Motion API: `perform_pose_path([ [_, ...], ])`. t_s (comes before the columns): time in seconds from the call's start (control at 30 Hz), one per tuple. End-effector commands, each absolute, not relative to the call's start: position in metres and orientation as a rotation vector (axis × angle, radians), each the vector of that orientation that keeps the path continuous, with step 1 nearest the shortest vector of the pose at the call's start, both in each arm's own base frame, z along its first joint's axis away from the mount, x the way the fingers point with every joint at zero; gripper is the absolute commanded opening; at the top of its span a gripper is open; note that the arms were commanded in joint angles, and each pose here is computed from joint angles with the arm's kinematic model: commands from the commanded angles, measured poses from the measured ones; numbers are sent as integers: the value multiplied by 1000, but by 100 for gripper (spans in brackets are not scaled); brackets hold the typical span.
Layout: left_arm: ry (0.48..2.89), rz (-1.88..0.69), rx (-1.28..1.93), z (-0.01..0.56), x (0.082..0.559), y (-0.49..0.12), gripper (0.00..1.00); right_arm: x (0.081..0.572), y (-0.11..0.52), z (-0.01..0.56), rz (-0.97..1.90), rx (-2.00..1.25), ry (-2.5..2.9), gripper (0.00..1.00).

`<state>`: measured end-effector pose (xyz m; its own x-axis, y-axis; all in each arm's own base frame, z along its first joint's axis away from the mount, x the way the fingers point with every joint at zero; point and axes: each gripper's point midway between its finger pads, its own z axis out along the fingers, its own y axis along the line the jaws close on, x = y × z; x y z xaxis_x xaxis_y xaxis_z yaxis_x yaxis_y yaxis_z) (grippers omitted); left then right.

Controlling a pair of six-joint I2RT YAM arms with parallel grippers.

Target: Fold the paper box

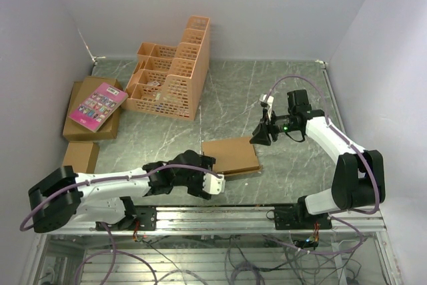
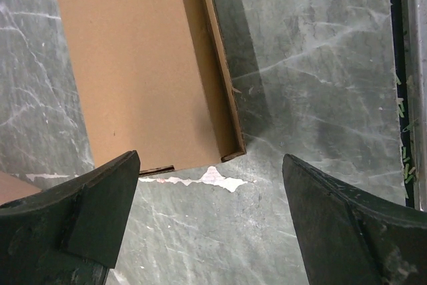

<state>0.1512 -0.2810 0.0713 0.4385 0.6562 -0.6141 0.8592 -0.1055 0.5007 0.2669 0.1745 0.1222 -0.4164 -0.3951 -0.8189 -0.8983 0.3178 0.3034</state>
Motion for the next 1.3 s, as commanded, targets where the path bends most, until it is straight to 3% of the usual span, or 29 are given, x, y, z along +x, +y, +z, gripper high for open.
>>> perform_pose_path([
  [0.0, 1275, -282, 1764, 79, 159, -295, 98, 263, 175, 122, 1052, -1135, 1943, 46],
  [0.57, 1339, -155, 1804, 54, 170, -294, 89, 257, 179, 132, 1095, -1082, 1921, 45],
  [0.8, 1360, -156, 1838, 48, 169, -297, 77, 262, 175, 139, 1041, -776, 2029, 42],
  [0.97, 1375, -159, 1845, 47, 168, -299, 69, 269, 145, 137, 801, -510, 2165, 40],
  [1.27, 1386, -166, 1857, 45, 167, -298, 65, 263, 133, 163, 726, -391, 2171, 36],
])
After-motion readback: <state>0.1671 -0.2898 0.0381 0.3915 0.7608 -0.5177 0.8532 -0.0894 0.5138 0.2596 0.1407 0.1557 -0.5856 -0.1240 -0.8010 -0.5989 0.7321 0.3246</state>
